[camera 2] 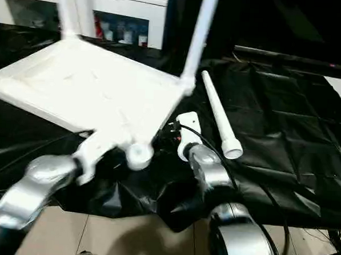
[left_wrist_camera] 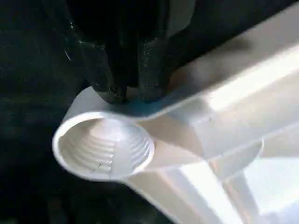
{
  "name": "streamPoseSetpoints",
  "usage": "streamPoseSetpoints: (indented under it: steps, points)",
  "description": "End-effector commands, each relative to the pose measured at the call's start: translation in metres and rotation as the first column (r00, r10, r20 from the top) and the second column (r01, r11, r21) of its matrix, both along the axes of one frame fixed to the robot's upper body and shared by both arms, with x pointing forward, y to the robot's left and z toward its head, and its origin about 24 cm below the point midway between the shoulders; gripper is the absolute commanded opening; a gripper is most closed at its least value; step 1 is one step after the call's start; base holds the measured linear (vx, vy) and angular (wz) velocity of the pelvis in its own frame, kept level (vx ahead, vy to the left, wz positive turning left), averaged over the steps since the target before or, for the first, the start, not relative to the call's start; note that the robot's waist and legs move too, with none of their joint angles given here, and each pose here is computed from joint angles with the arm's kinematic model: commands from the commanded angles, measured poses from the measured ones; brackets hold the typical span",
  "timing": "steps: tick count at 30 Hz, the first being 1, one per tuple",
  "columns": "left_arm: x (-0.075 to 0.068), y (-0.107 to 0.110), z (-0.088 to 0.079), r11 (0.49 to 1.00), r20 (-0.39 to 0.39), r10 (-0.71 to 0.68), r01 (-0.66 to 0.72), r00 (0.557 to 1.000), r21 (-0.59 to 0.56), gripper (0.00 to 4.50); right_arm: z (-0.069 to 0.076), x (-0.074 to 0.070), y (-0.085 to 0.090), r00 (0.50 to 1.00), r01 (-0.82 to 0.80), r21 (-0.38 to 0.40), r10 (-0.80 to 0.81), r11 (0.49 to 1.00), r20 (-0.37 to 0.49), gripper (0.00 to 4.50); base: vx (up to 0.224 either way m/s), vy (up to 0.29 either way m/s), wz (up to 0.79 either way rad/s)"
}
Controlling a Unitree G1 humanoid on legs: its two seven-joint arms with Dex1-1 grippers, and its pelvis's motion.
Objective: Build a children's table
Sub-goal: Rotate table base, then pick table leg
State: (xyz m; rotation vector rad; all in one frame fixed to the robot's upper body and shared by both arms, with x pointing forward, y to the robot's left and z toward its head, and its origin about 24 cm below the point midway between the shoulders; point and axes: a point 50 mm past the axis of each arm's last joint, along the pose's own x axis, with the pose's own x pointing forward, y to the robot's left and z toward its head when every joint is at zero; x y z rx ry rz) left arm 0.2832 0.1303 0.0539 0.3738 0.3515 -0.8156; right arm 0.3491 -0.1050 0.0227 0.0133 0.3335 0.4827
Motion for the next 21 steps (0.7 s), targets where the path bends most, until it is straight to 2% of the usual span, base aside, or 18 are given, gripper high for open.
streamPoseSetpoints:
  steps: [1,5,7,9,10,13,16,18,19,21]
  points:
    - [0.003,-0.005,0.005,0.999,0.042,-0.016,0.018,0.999,-0.034,0.70,0.006,0.001,-0.015,0.999,0.045,-0.022,-0.045,0.999,0.015,3.88,0.000,0.000,0.00]
    - [0.001,-0.001,0.010,0.995,0.055,0.018,-0.012,0.998,-0.103,0.70,0.014,-0.001,-0.031,0.994,0.105,-0.014,-0.104,0.994,0.033,3.88,0.000,0.000,0.00]
    - [0.002,0.010,0.016,0.964,0.050,0.146,-0.131,0.988,-0.230,0.70,0.028,-0.003,-0.045,0.982,0.169,0.046,-0.172,0.985,0.080,3.88,0.000,0.000,0.00]
    - [0.004,0.017,0.017,0.937,0.044,0.232,-0.211,0.972,-0.278,0.71,0.035,-0.005,-0.049,0.978,0.176,0.073,-0.182,0.982,0.097,4.04,0.000,0.000,0.00]
    - [0.007,0.022,0.016,0.914,0.057,0.314,-0.286,0.948,-0.289,0.71,0.038,-0.005,-0.055,0.972,0.210,0.056,-0.214,0.976,0.098,4.14,0.000,0.000,0.00]
    - [0.010,0.025,0.016,0.890,0.061,0.379,-0.346,0.923,-0.297,0.71,0.043,-0.003,-0.062,0.966,0.238,0.032,-0.240,0.971,0.093,4.34,0.000,0.000,0.00]
    - [0.012,0.014,0.026,0.916,0.108,0.319,-0.276,0.942,-0.292,0.71,0.056,0.017,-0.074,0.956,0.285,-0.028,-0.282,0.958,0.074,4.43,0.000,0.000,0.00]
    - [0.012,0.013,0.028,0.917,0.112,0.310,-0.266,0.944,-0.295,0.71,0.057,0.019,-0.076,0.955,0.290,-0.035,-0.287,0.956,0.069,4.43,0.000,0.000,0.00]
    - [0.009,0.010,0.031,0.926,0.118,0.287,-0.243,0.951,-0.290,0.71,0.059,0.026,-0.082,0.953,0.304,-0.077,-0.301,0.950,0.040,4.43,0.000,0.000,0.00]
    - [0.005,0.007,0.033,0.936,0.121,0.263,-0.222,0.957,-0.274,0.71,0.063,0.036,-0.092,0.940,0.338,-0.109,-0.341,0.935,-0.008,4.43,0.000,0.000,0.00]
